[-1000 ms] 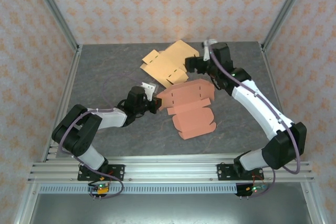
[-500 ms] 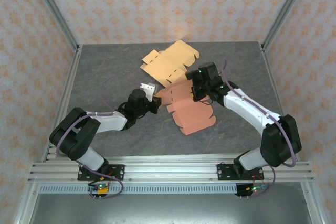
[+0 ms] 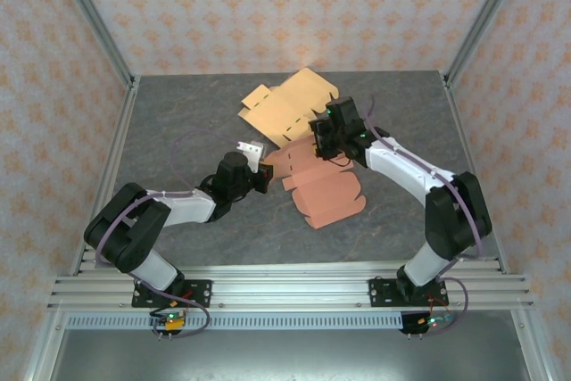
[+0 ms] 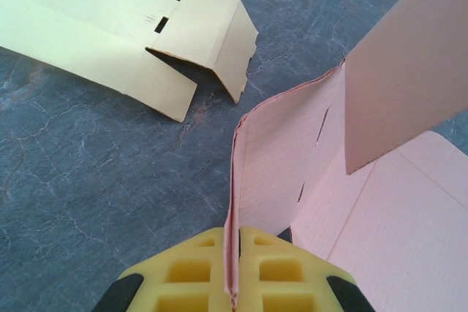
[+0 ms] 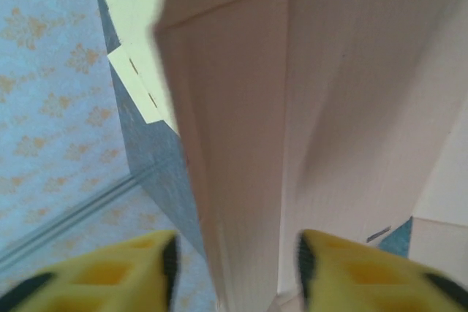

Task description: Fold the paper box

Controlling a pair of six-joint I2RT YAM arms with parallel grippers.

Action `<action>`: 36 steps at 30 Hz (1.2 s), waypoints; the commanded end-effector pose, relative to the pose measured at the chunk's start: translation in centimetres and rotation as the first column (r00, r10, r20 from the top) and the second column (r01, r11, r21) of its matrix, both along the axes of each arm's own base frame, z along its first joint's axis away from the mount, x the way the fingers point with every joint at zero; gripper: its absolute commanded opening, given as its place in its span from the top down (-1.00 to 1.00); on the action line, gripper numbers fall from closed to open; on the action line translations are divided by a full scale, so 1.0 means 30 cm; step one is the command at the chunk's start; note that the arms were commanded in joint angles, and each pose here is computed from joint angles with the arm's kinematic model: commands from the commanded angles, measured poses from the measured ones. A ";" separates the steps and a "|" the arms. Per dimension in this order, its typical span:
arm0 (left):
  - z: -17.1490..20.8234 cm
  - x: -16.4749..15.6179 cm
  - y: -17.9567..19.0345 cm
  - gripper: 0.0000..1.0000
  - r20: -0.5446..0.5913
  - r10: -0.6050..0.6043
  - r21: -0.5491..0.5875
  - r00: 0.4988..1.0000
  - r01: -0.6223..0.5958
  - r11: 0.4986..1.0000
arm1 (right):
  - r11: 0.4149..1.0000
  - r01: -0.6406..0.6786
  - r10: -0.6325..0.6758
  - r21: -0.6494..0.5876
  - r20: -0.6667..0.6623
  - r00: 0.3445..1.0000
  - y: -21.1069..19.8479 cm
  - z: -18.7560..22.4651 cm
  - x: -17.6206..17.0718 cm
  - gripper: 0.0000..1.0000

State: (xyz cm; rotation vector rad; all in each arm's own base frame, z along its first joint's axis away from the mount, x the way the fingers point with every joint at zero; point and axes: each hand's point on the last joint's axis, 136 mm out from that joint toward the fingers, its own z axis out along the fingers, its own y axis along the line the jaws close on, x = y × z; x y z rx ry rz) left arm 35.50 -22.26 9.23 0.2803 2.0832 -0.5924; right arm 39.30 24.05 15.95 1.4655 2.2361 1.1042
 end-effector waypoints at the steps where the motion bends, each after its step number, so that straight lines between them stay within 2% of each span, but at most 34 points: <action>1: 0.049 0.017 0.004 1.00 0.052 0.030 -0.022 0.998 -0.029 0.999 | 1.000 -0.007 0.007 0.017 0.017 1.000 0.019 0.012 0.025 0.49; 2: 0.048 0.019 0.005 0.97 0.049 0.035 -0.021 0.998 -0.034 0.999 | 1.000 -0.009 0.009 0.014 0.013 1.000 0.017 0.005 0.021 0.62; 4: 0.051 0.016 0.008 0.69 0.051 0.040 -0.027 0.998 -0.039 0.999 | 1.000 -0.014 0.014 0.016 0.016 1.000 0.014 -0.005 0.012 0.81; 6: 0.071 0.006 0.016 0.29 0.065 0.048 -0.049 0.997 -0.045 0.998 | 0.999 -0.027 0.027 0.022 0.023 0.999 0.015 -0.018 0.002 0.86; 7: 0.081 -0.002 0.021 0.22 0.067 0.051 -0.059 0.996 -0.047 0.997 | 0.998 -0.047 0.046 0.030 0.036 0.998 0.022 -0.022 -0.004 0.91; 12: 0.116 -0.052 0.046 0.12 0.091 0.059 -0.110 0.994 -0.049 0.993 | 0.990 -0.119 0.112 0.076 0.082 0.990 0.041 -0.062 -0.025 0.93; 16: 0.136 -0.059 0.098 0.03 0.112 0.122 -0.112 0.986 -0.110 0.988 | 0.979 -0.171 0.154 0.111 0.148 0.977 0.043 -0.064 -0.013 0.91; 19: 0.119 -0.035 0.163 -0.04 0.074 0.207 -0.126 0.975 -0.197 0.972 | 0.969 -0.218 0.195 0.118 0.183 0.964 0.045 -0.049 -0.017 0.91; 23: 0.073 0.014 0.189 -0.04 -0.008 0.226 -0.159 0.974 -0.225 0.961 | 0.952 -0.280 0.246 0.123 0.235 0.940 0.044 -0.017 -0.032 0.91; 28: 0.046 0.045 0.073 -0.04 -0.057 0.068 -0.179 0.996 -0.077 0.981 | 0.928 -0.326 0.254 0.181 0.330 0.909 0.041 0.018 -0.021 0.92; 30: 0.036 0.044 0.004 -0.07 -0.066 -0.036 -0.233 0.997 0.020 0.972 | 0.910 -0.366 0.272 0.198 0.382 0.883 0.051 0.042 -0.012 0.93; 32: 0.039 0.044 -0.051 -0.10 -0.027 -0.107 -0.273 0.994 0.096 0.957 | 0.887 -0.419 0.311 0.193 0.419 0.853 0.071 0.053 -0.009 0.93; 36: 0.020 0.032 -0.111 -0.11 0.000 -0.164 -0.230 0.986 0.160 0.960 | 0.864 -0.472 0.355 0.173 0.454 0.817 0.088 0.048 -0.019 1.00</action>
